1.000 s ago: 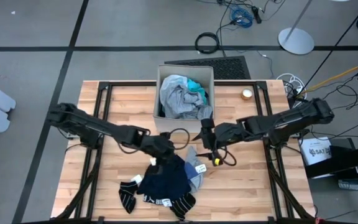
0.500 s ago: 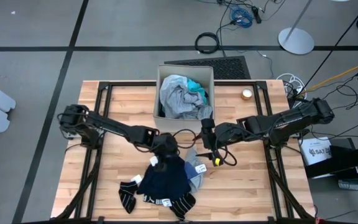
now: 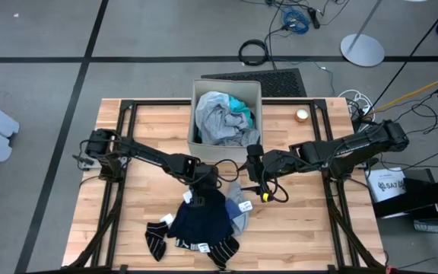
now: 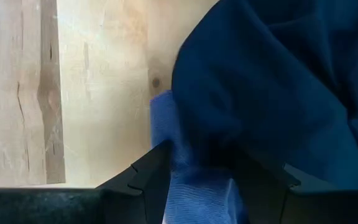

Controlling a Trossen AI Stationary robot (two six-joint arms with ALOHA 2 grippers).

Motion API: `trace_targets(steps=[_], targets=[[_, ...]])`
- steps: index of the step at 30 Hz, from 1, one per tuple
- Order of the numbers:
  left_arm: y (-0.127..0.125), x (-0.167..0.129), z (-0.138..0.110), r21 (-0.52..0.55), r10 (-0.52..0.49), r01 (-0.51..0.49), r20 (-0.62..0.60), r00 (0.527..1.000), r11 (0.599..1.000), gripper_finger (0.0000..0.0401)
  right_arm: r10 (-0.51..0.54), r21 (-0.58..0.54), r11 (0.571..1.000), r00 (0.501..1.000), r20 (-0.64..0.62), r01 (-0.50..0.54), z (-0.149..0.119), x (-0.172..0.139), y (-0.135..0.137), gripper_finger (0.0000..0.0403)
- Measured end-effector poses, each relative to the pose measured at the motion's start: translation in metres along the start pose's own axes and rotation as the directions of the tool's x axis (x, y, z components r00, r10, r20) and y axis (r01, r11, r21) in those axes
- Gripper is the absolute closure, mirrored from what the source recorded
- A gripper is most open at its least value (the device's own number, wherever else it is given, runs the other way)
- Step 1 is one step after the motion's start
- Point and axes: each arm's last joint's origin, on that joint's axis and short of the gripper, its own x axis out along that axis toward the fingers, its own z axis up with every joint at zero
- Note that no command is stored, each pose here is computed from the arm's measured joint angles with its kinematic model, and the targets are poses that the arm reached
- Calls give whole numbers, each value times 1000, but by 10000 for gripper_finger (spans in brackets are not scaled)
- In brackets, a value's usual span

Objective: Sort clothes
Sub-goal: Put the blue boxer into the laundry bin

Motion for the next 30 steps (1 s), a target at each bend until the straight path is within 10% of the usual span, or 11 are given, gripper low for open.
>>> trace_targets(steps=[12,30], targets=[[2,-11,6,58,5,-4,-21,1000,998,390,-5,-17,1000,1000,4,5,0,0,-1,115],[-51,-106,24,228,-12,-34,198,980,973,397,-2,-20,1000,999,-41,1,-4,0,-1,115]])
